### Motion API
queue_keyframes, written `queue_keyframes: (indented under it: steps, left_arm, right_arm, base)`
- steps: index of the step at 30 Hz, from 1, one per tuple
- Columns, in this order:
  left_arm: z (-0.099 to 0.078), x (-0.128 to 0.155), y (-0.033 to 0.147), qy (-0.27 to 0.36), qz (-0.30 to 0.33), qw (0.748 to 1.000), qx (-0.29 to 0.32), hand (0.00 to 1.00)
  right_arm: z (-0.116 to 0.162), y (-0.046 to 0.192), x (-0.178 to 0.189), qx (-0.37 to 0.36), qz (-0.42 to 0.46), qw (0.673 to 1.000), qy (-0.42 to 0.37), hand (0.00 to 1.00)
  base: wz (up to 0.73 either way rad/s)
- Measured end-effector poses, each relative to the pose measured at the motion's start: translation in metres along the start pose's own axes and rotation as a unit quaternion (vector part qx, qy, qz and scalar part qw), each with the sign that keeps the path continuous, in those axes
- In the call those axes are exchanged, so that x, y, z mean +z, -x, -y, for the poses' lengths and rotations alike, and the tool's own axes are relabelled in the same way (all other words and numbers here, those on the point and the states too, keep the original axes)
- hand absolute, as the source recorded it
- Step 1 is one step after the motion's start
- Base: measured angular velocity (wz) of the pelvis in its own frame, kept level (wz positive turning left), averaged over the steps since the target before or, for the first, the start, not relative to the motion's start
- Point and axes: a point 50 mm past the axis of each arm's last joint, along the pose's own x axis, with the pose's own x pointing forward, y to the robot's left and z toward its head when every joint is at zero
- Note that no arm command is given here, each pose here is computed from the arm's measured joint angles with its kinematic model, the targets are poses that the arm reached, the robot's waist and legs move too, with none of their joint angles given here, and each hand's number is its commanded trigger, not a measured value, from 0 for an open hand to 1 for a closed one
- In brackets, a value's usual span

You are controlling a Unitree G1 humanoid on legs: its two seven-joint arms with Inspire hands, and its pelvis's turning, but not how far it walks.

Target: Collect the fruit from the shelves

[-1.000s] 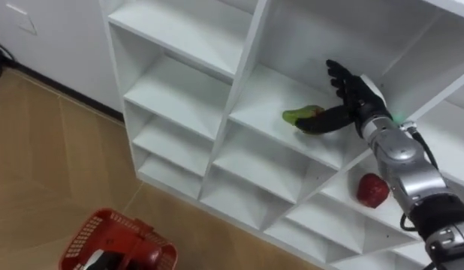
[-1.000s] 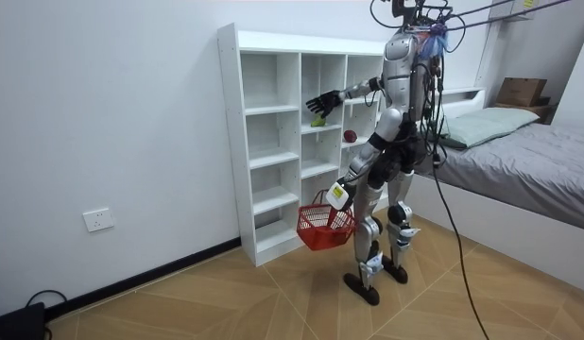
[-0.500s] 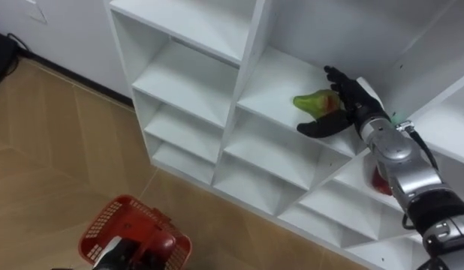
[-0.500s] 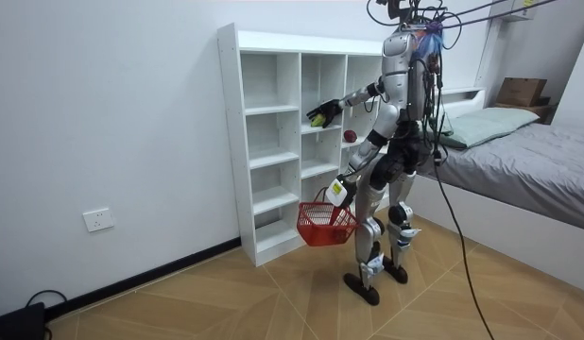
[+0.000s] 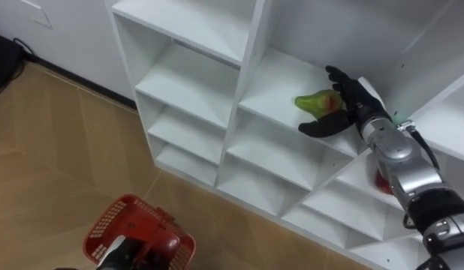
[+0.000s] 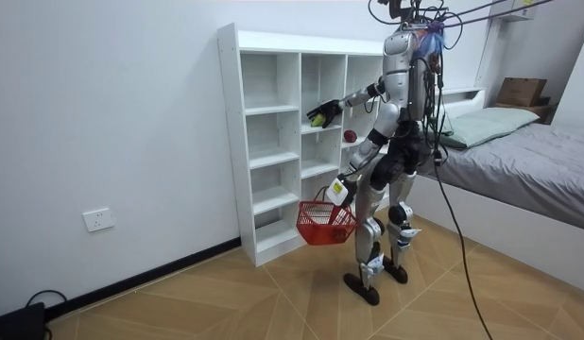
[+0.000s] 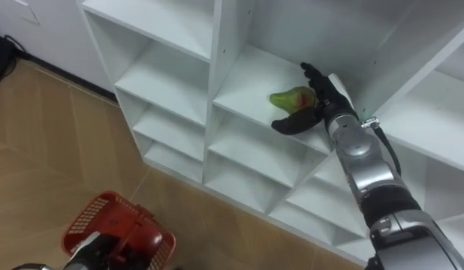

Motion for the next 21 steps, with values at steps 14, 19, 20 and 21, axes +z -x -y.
queue_keyframes:
  steps: [14, 19, 20, 21]
  left_arm:
    - [0.002, 0.0022, -0.0007, 0.024, 0.004, 1.0, 0.002, 1.0]
    - [0.0017, 0.0013, -0.0018, 0.041, 0.0, 0.999, 0.001, 1.0]
    - [0.0014, 0.0018, -0.002, 0.04, 0.0, 0.999, 0.001, 1.0]
    - [0.001, 0.0031, -0.0024, 0.04, 0.001, 0.999, 0.001, 1.0]
  right_arm:
    - [0.0023, -0.0015, 0.0044, -0.025, 0.011, 1.0, 0.01, 1.0]
    - [0.0041, -0.0016, 0.0074, -0.041, 0.023, 0.999, 0.013, 1.0]
    - [0.0041, -0.0016, 0.0074, -0.041, 0.023, 0.999, 0.014, 1.0]
    - [0.004, -0.0016, 0.0074, -0.04, 0.023, 0.999, 0.013, 1.0]
  base:
    - [0.0]
    - [0.0]
    - [0.0]
    - [0.0]
